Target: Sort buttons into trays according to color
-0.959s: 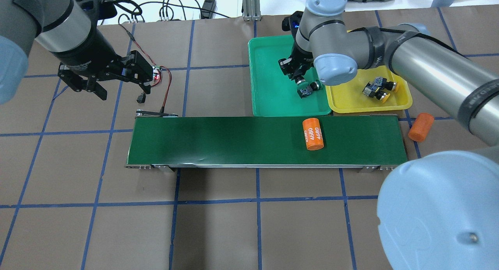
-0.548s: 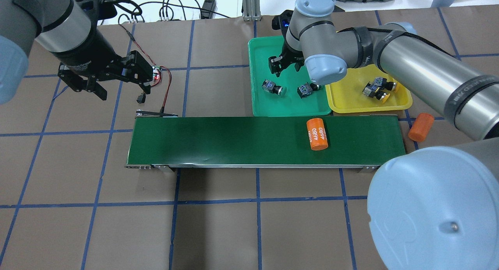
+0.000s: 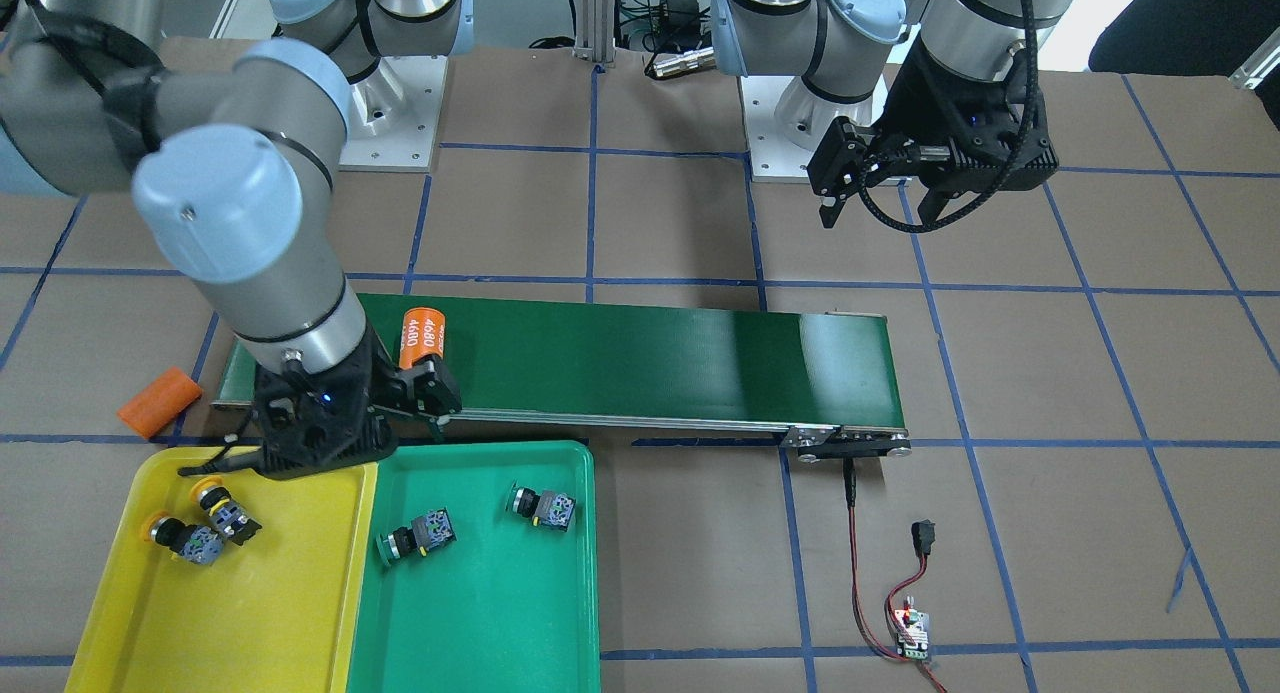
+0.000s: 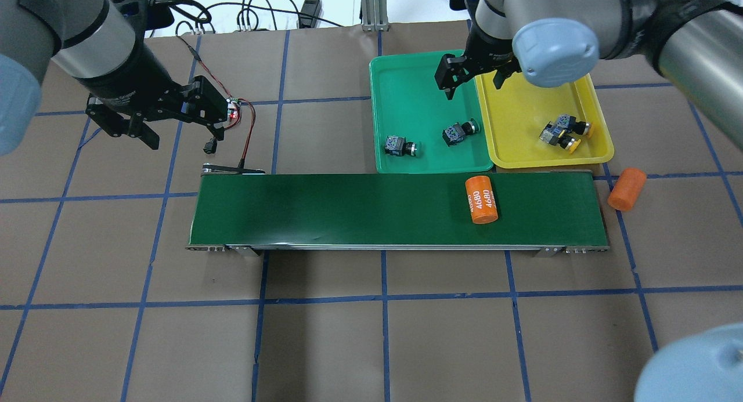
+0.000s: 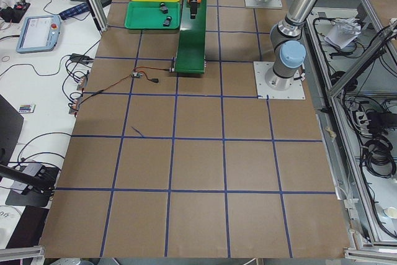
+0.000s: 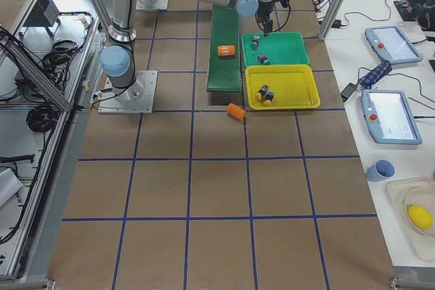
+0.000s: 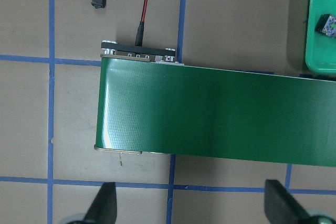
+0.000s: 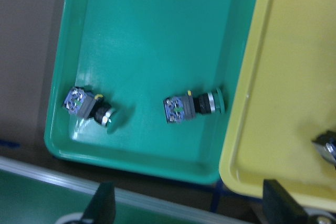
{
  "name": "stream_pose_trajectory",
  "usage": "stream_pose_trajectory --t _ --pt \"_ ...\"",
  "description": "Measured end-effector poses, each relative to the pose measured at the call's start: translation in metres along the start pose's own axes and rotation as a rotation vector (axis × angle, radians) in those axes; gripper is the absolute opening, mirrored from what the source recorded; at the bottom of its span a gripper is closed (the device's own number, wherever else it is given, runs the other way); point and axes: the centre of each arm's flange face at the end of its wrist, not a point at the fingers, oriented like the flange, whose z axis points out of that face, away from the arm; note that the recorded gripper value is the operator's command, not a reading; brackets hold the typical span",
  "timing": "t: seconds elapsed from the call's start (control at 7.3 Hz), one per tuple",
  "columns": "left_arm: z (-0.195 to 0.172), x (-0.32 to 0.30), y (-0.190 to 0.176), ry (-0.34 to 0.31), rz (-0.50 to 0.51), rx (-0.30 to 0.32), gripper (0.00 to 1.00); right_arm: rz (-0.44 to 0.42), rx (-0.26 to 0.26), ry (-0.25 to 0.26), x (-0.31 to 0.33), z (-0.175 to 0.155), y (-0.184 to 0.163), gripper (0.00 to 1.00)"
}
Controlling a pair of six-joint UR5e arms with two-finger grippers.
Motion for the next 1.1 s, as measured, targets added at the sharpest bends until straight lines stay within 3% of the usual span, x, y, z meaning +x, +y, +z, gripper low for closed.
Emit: stream_pose_trajectory --t 0.14,0.41,0.82,1.1 --pt "0.0 0.0 0.0 0.0 0.0 0.001 1.0 0.014 -0.038 0.031 0.005 -0.046 0.034 1.0" --pt "0.0 0.0 0.0 0.0 -0.001 0.001 1.0 0.023 -0.046 0.051 -0.002 -0.106 0.088 1.0" --pt "-0.002 0.0 0.001 -0.001 -0.001 0.003 1.0 0.03 -0.04 0.037 -0.007 -0.116 0.105 1.0" --pt "-0.001 0.0 0.0 -0.001 -0.001 0.003 1.0 0.055 -0.027 -0.002 -0.009 -0.117 0.104 1.0"
